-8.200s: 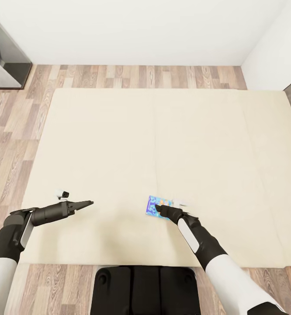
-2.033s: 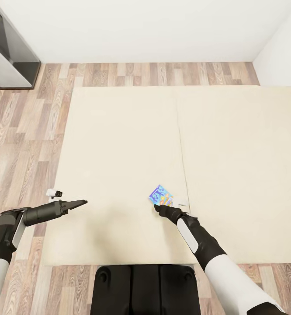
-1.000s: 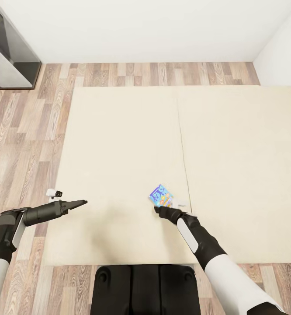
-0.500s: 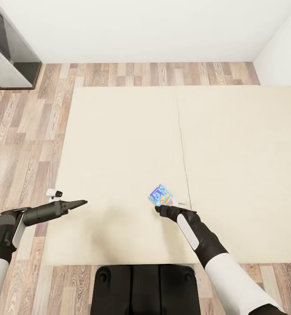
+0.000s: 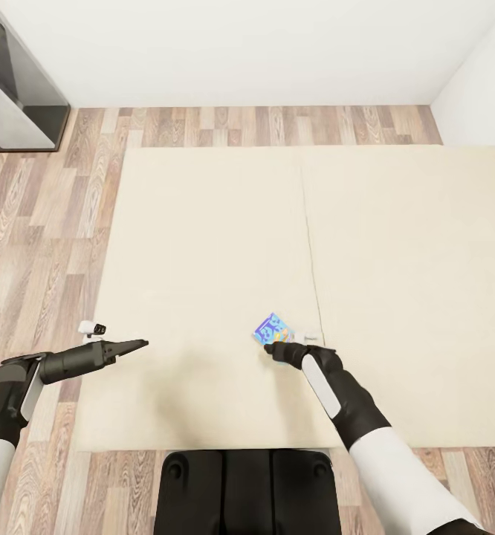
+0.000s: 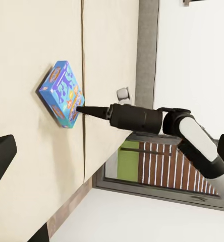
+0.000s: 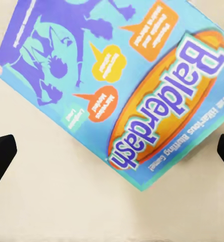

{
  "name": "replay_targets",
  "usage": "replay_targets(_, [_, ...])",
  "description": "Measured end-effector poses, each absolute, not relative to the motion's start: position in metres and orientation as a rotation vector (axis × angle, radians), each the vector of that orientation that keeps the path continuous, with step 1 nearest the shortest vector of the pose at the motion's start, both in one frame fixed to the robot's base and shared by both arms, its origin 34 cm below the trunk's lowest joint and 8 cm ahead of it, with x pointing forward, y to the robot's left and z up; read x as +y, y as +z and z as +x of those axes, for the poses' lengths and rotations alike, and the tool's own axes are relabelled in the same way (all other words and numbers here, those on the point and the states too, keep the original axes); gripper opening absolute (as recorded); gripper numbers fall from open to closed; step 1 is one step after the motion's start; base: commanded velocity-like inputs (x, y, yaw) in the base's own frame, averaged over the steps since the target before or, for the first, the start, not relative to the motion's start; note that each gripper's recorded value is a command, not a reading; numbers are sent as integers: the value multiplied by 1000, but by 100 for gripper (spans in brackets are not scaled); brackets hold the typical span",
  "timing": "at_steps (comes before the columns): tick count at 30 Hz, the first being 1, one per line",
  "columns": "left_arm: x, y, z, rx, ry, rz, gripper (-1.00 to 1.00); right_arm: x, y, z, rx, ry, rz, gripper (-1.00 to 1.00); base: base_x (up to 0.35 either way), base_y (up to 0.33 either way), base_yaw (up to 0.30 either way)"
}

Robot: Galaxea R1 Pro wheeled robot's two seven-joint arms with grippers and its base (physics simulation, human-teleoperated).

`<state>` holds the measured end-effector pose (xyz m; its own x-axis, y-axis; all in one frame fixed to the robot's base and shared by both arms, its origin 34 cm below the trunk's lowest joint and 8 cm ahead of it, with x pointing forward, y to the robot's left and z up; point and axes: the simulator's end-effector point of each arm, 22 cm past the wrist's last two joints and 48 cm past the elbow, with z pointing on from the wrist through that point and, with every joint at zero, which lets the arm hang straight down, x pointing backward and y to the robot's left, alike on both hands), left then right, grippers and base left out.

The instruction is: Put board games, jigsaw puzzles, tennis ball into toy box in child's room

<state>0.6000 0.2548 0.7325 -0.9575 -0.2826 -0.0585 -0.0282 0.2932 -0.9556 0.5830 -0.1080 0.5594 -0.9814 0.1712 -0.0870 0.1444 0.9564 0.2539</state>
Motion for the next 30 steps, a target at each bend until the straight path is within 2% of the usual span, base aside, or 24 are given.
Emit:
replay_targets(15, [252,732,599,2342,-1731,-287,100,-126,590,654,2957,218,202,100,0,0,0])
replay_targets(30, [252,730,599,2344,-1732,-292,100,-132,567,632,3028,173,191,100,0,0,0])
